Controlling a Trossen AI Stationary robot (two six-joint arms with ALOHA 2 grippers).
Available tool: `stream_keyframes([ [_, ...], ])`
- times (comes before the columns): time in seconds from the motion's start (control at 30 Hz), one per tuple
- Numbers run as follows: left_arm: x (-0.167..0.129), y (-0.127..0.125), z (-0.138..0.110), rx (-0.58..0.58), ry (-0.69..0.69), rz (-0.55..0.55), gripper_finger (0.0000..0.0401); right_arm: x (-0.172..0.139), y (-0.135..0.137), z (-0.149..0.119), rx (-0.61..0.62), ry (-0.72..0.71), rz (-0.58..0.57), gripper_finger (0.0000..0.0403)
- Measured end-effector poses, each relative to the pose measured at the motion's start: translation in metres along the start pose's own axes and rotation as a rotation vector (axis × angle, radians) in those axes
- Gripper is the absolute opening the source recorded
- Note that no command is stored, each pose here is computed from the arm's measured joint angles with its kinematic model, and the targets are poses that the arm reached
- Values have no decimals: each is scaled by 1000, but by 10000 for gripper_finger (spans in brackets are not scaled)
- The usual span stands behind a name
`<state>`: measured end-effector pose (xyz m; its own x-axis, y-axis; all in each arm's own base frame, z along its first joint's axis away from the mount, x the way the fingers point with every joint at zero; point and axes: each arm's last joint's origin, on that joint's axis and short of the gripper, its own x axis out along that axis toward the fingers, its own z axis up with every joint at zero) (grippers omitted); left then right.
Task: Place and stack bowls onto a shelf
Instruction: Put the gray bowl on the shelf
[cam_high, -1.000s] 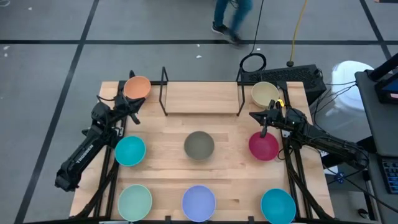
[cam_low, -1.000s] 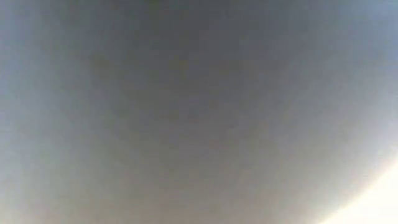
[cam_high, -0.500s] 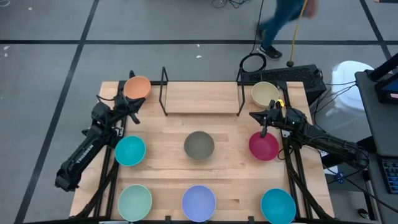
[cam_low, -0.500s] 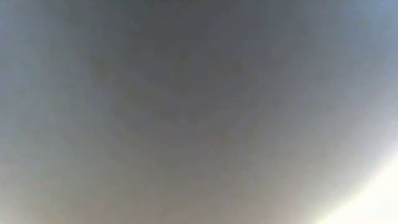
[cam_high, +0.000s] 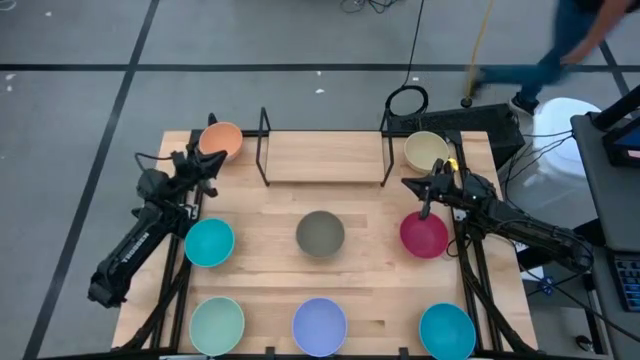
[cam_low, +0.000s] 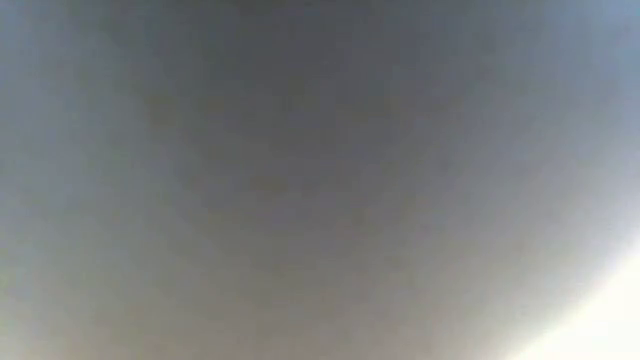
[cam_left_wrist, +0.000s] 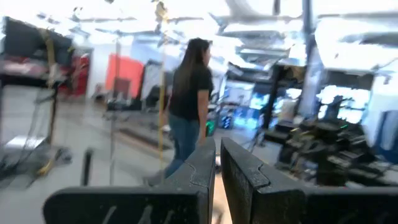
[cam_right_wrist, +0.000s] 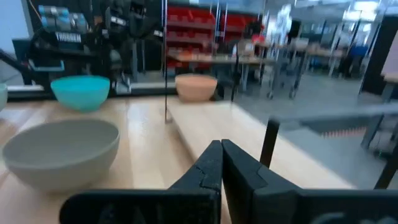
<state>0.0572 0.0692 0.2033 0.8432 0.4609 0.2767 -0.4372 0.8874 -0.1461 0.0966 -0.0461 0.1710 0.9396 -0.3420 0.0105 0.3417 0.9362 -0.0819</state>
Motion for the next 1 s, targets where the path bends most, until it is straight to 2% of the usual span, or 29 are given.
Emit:
stream_keyframes([
  [0.13, 2, -11, 33, 60, -25, -27, 31, -1, -1, 12, -79, -122, -13, 0],
  [0.3, 5, -24, 78, 120, 86, -5, 31, -3, -2, 25, -115, -260, -32, 0],
  [0.37, 8, -28, 94, 124, 132, 7, 31, -3, -2, 24, -95, -233, -34, 0],
  [0.43, 12, -31, 110, 149, 159, 5, 31, -1, -2, 17, -85, -144, -27, 0],
  [0.6, 27, -32, 133, 183, 268, -9, 31, -3, -3, 39, -109, -101, -28, 0],
  [0.7, 40, -29, 139, 118, 350, -14, 31, -4, -4, 46, -128, -101, -40, 0],
  [0.87, 63, -21, 137, -120, 426, 2, 31, -5, -4, 51, -183, -116, -50, 0],
  [1.0, 75, -19, 134, -219, 448, -56, 31, -5, -4, 51, -185, -113, -51, 0],
])
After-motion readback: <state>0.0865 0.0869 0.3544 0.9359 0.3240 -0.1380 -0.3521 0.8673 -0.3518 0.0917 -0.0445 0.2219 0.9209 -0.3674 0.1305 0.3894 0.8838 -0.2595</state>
